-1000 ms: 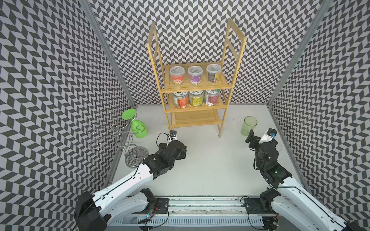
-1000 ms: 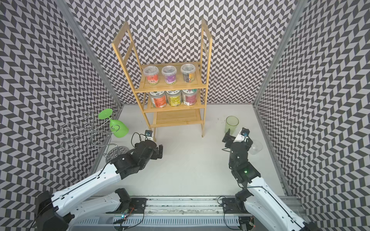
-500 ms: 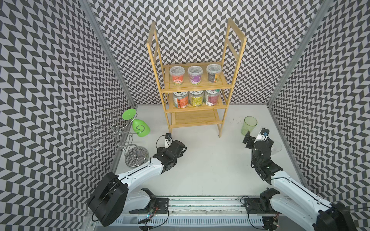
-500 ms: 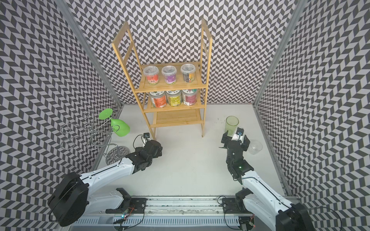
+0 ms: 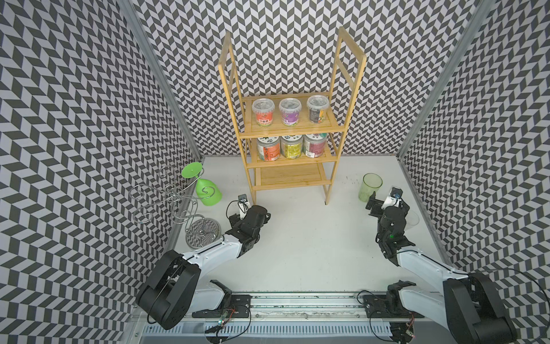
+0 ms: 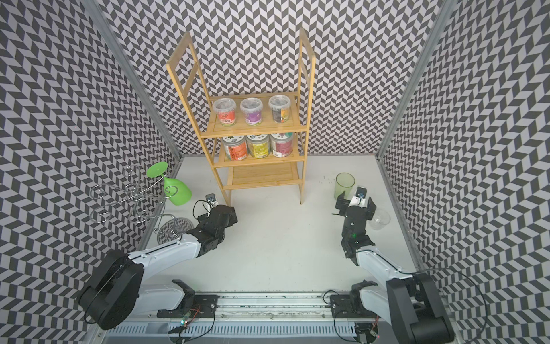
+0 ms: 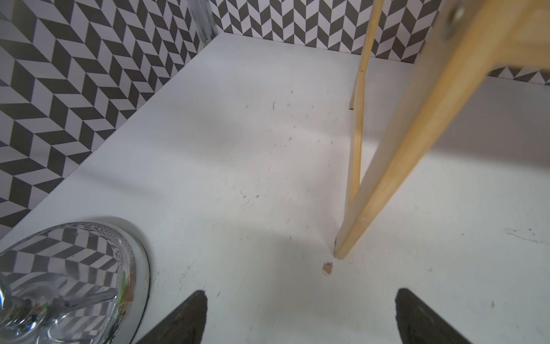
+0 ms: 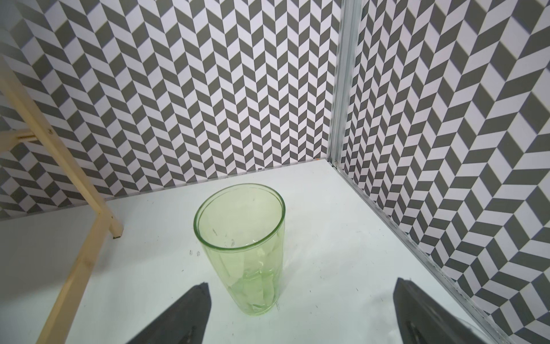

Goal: Place the seed container on the shelf
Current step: Reset both arms

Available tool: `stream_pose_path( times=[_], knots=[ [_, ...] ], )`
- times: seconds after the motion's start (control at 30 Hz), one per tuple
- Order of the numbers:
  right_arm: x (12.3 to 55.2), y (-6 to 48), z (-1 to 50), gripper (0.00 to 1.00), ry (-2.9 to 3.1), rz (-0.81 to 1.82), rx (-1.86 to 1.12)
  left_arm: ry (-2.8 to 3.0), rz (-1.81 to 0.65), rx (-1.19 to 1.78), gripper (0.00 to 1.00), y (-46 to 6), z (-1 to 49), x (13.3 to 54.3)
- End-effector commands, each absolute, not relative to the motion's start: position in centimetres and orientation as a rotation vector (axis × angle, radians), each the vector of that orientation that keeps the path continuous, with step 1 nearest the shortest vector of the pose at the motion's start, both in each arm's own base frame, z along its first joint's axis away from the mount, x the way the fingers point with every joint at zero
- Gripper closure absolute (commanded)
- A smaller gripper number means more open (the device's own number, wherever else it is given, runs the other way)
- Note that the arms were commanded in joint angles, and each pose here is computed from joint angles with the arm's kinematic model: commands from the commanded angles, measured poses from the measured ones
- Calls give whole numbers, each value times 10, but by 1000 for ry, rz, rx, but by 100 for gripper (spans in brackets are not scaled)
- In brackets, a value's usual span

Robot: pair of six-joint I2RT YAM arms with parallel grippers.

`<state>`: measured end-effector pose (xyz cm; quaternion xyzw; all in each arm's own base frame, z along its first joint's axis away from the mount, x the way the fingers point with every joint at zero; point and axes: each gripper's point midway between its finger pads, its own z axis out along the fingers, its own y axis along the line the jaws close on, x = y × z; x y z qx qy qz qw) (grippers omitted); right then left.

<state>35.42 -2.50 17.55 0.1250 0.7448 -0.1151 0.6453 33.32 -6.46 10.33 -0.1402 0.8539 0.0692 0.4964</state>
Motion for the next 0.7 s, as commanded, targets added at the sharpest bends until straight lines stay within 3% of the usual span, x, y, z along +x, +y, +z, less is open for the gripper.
stream_pose_path(
  times=[0.0, 0.23, 0.67],
  knots=[
    [363, -20, 180, 0, 1629, -199, 243, 1950, 123, -371, 1, -59, 124, 342],
    [385, -13, 166, 1, 1632, -138, 190, 1855, 53, -431, 7, -43, 137, 350],
    [386, -3, 150, 1, 1612, -56, 116, 1712, 181, -392, 4, -5, 182, 349]
  ],
)
